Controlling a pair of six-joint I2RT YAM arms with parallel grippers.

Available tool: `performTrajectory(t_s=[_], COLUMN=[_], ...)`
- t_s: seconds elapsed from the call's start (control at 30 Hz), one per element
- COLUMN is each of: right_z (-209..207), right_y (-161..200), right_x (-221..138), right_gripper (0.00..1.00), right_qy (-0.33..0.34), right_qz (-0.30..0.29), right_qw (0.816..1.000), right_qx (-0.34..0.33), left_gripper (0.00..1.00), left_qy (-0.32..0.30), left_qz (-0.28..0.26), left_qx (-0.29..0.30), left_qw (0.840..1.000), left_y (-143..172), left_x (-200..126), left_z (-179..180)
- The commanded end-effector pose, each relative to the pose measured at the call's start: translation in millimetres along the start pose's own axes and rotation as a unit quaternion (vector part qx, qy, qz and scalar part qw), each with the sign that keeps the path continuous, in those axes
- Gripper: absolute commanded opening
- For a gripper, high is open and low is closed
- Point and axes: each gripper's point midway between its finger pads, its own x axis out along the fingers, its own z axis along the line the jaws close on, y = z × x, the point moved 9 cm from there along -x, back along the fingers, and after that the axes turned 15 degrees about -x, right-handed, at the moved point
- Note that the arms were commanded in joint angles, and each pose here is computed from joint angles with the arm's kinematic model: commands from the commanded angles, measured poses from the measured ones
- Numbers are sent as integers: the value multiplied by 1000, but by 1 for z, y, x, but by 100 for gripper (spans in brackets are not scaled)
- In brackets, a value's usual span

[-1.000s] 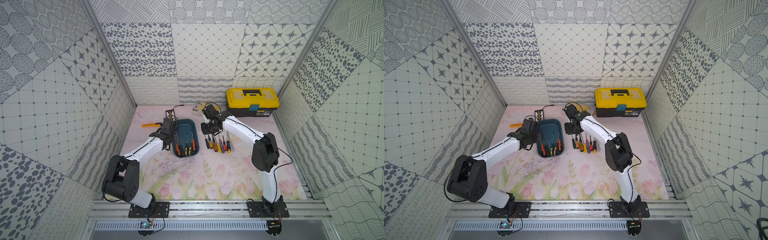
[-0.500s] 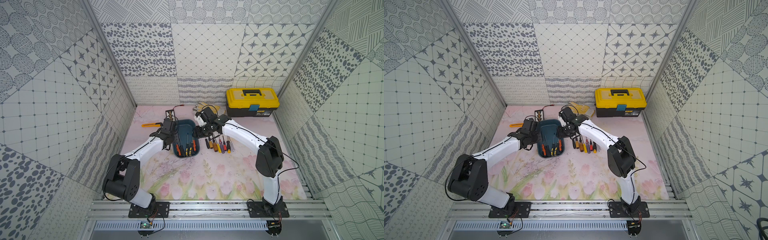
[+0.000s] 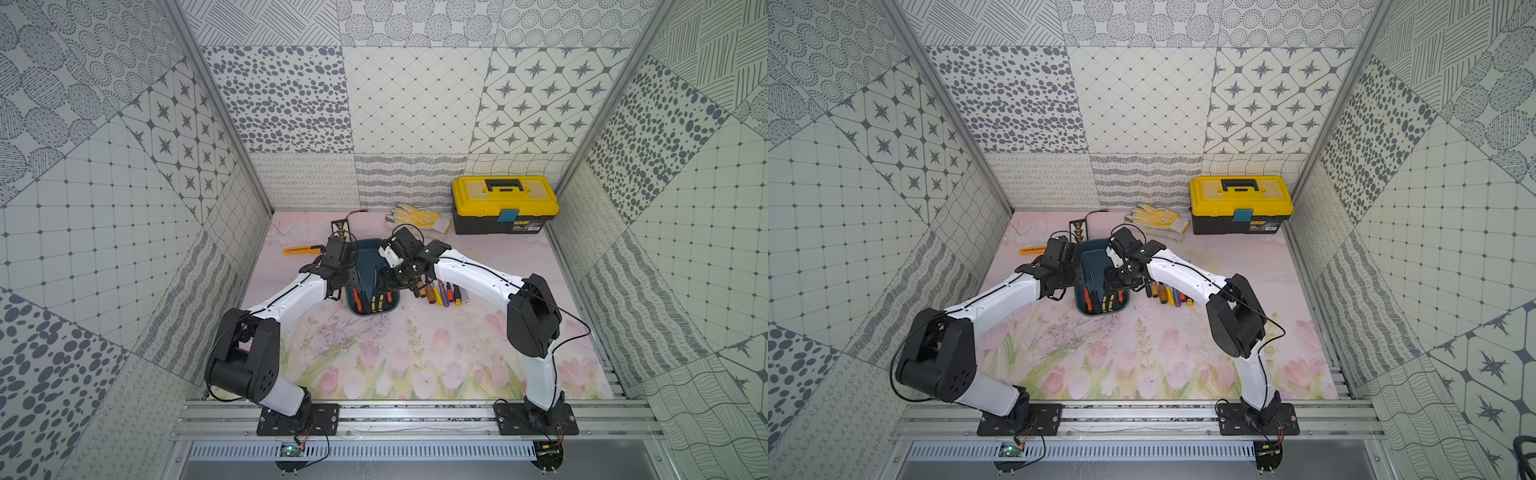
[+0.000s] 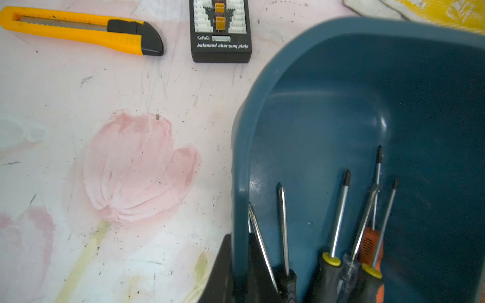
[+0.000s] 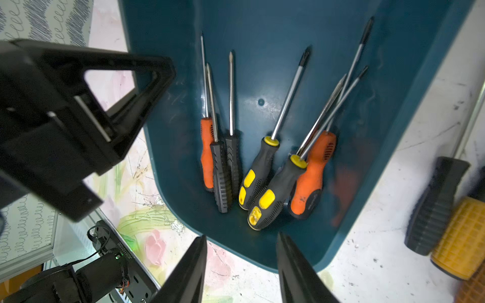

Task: Take out the screwdriver from the storage box
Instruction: Pick up the screwdriver from the storage box.

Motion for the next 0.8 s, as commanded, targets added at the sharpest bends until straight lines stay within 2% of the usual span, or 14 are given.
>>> performTrajectory(t_s=[0.0, 0.27, 0.77], right_z=[-1, 0, -5], right_y=[1, 12, 28], right_x=[19, 44, 86], right_gripper=[48, 46, 42], right_qy=[7, 48, 54], right_qz=[20, 69, 135], right_qw=[1000, 996, 989], right_qx=[16, 23, 24], left_gripper=[0, 0, 0], left_qy=[13, 16, 17], left_qz=[-17, -17, -15], left_qx=[-5, -10, -10], left_qw=[1000, 1000, 1000], left_y=[-9, -9, -8], left_x=[-2, 1, 2], left_z=[-4, -5, -4])
